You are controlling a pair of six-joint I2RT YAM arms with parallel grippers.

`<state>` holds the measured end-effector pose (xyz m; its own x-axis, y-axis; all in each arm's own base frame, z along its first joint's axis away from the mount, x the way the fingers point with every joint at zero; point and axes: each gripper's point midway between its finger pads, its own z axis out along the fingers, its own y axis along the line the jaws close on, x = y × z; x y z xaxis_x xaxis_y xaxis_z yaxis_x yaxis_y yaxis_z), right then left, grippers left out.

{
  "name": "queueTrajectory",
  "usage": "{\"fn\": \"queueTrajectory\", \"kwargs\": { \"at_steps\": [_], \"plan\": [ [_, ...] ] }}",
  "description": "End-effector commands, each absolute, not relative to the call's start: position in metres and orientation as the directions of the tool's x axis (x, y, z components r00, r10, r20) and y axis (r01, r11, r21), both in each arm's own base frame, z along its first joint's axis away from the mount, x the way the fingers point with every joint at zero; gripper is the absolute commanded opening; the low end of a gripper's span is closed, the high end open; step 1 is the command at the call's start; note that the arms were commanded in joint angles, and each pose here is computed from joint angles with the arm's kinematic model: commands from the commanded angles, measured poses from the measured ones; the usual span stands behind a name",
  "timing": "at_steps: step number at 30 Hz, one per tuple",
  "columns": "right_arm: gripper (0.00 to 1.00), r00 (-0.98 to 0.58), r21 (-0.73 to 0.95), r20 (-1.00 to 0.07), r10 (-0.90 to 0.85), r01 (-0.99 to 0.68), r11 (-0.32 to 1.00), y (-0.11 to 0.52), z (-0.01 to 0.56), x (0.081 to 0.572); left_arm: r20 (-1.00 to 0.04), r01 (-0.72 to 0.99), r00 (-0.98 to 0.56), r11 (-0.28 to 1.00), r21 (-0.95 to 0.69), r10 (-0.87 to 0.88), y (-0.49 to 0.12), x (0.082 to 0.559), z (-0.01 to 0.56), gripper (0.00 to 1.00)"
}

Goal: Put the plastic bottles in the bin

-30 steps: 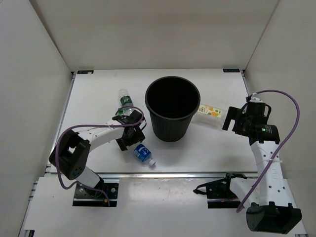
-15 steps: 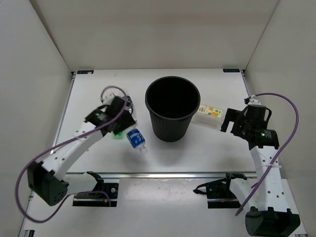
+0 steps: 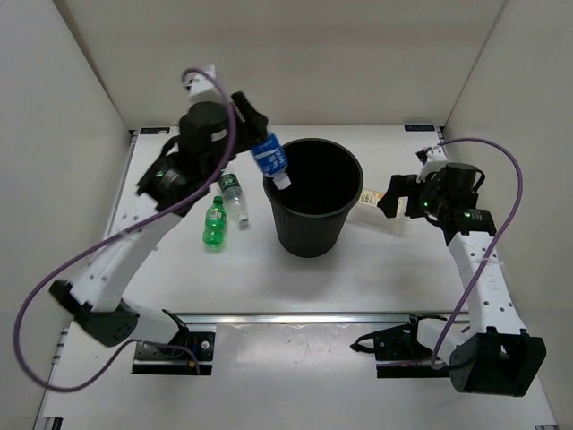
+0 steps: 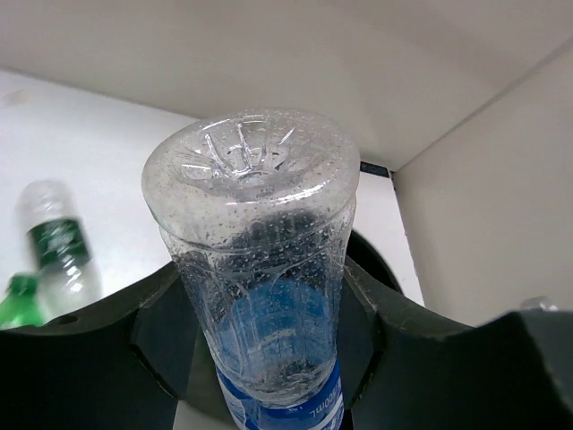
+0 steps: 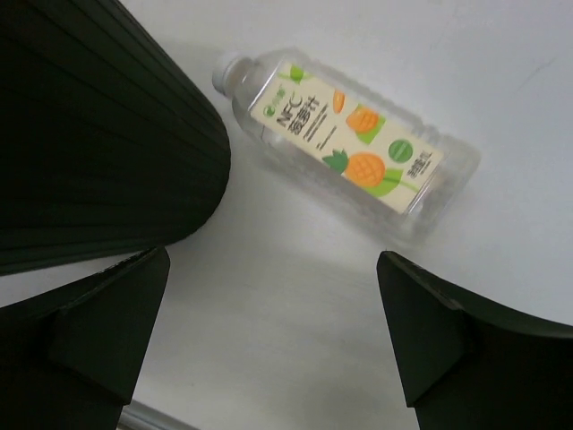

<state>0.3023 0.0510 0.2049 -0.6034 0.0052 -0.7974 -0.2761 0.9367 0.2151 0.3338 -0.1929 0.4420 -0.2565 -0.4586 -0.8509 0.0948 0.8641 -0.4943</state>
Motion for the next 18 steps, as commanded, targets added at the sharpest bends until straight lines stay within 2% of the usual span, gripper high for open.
{"fn": "queueTrajectory", "kwargs": {
  "at_steps": [1, 4, 9, 10, 11, 12, 15, 18],
  "plan": [
    [0.99, -0.427, 0.167, -0.904, -0.012, -0.379, 0.910, 0.055, 0.258, 0.330, -0.898, 0.196, -0.184, 0.881, -0.432, -0.399, -0.238, 0.363, 0.459, 0.56],
    [1.00, -0.427, 0.132, -0.902, -0.062, -0.410, 0.903, 0.054, 0.257, 0.346, -0.909, 0.217, -0.157, 0.885, -0.412, -0.385, -0.266, 0.385, 0.453, 0.56],
    [0.99, -0.468, 0.103, -0.863, -0.190, -0.532, 0.841, 0.050, 0.247, 0.366, -0.957, 0.151, -0.140, 0.950, -0.274, -0.254, -0.288, 0.405, 0.437, 0.72],
    [0.99, -0.477, 0.104, -0.853, -0.213, -0.554, 0.826, 0.054, 0.244, 0.374, -0.962, 0.151, -0.153, 0.957, -0.248, -0.225, -0.295, 0.407, 0.431, 0.80],
    [0.99, -0.517, 0.104, -0.818, -0.252, -0.564, 0.819, 0.052, 0.223, 0.379, -0.961, 0.141, -0.158, 0.958, -0.249, -0.226, -0.295, 0.409, 0.428, 0.94],
    [1.00, -0.509, 0.079, -0.816, -0.274, -0.567, 0.820, 0.052, 0.229, 0.385, -0.960, 0.148, -0.173, 0.958, -0.246, -0.220, -0.297, 0.409, 0.423, 0.98],
    [0.99, -0.552, 0.087, -0.766, -0.328, -0.596, 0.798, 0.053, 0.204, 0.407, -0.951, 0.154, -0.194, 0.950, -0.272, -0.241, -0.291, 0.407, 0.414, 0.99],
    [0.99, -0.548, 0.150, -0.774, -0.318, -0.646, 0.749, 0.063, 0.197, 0.423, -0.951, 0.151, -0.183, 0.948, -0.279, -0.250, -0.277, 0.402, 0.423, 0.99]
  ]
}}
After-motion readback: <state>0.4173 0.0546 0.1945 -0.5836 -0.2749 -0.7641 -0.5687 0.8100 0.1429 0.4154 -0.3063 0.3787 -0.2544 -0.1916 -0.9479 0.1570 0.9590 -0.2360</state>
